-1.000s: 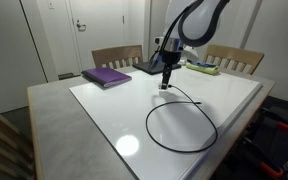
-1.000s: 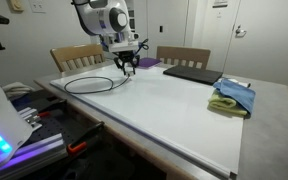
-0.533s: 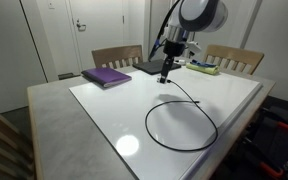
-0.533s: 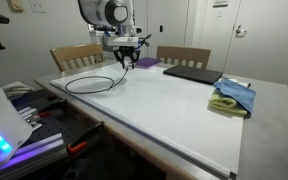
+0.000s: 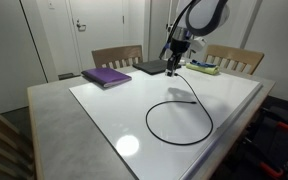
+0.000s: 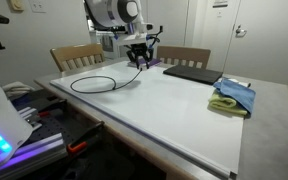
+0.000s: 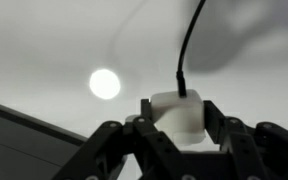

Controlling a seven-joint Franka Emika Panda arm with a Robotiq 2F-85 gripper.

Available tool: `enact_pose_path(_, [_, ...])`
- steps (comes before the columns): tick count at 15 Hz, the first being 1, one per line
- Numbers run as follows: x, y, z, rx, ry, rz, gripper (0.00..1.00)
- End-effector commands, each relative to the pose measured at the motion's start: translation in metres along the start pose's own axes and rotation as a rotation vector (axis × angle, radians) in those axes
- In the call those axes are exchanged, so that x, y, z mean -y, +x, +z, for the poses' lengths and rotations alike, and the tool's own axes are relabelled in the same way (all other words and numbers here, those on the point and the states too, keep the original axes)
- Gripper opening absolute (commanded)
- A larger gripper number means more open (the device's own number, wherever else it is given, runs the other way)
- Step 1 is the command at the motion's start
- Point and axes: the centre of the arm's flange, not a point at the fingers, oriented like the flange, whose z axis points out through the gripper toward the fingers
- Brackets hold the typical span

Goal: Place the charger straight across the board

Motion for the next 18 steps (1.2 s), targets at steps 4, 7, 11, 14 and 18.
enact_pose_path(4, [-0.06, -0.012, -0.005, 0.019, -0.127, 0.214, 0.29])
enact_pose_path(7, [-0.065, -0.013, -0.005, 0.02, -0.135, 0.226, 0.54])
enact_pose_path(11, [-0.069, -0.012, 0.0, 0.049, -0.161, 0.36, 0.29])
enact_pose_path(14, [-0.093, -0.033, 0.005, 0.057, -0.209, 0.549, 0.29])
enact_pose_path(18, [-0.11, -0.044, 0.004, 0.055, -0.206, 0.612, 0.54])
